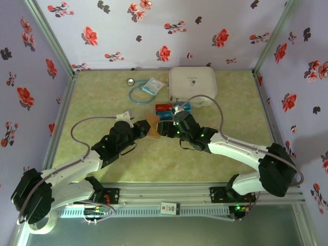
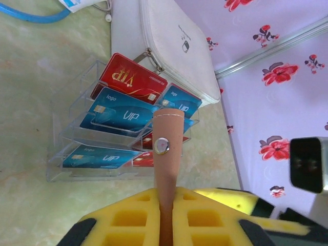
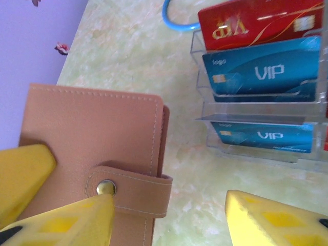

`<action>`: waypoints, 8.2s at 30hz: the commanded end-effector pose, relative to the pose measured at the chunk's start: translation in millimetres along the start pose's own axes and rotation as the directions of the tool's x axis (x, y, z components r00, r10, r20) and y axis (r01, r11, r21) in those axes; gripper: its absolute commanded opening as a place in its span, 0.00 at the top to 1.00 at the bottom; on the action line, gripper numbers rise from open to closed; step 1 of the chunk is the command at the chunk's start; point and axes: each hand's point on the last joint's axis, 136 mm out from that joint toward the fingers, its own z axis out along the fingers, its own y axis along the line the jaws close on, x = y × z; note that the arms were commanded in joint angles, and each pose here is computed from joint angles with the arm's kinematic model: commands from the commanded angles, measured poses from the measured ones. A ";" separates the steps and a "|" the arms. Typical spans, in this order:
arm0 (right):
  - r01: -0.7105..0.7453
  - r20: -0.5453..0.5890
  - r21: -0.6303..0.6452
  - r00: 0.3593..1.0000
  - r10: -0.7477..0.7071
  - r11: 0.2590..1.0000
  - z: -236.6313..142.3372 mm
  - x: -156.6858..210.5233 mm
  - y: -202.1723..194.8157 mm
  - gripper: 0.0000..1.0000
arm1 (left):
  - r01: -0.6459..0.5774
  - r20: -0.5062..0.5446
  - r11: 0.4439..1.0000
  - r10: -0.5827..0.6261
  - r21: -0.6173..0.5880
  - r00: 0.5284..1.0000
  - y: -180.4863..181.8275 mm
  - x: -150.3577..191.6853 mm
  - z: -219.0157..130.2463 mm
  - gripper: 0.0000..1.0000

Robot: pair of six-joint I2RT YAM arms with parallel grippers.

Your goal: Put the credit cards into the card holder

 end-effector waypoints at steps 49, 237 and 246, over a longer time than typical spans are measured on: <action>-0.027 0.077 -0.110 0.996 0.036 0.994 -32.7 -23.7 10.2 0.40 | 0.051 -0.012 0.995 -0.050 0.085 0.999 -23.0 -2.1 10.5 1.00; -0.309 0.009 -0.376 0.942 0.337 0.874 -28.1 21.2 -21.3 1.00 | -0.114 -0.170 0.975 0.082 -0.189 0.982 116.8 66.0 1.0 0.28; -0.309 0.005 -0.217 0.948 0.318 0.926 -32.2 53.6 -72.6 1.00 | -0.159 -0.215 0.962 0.111 -0.221 0.970 118.3 68.4 7.4 0.27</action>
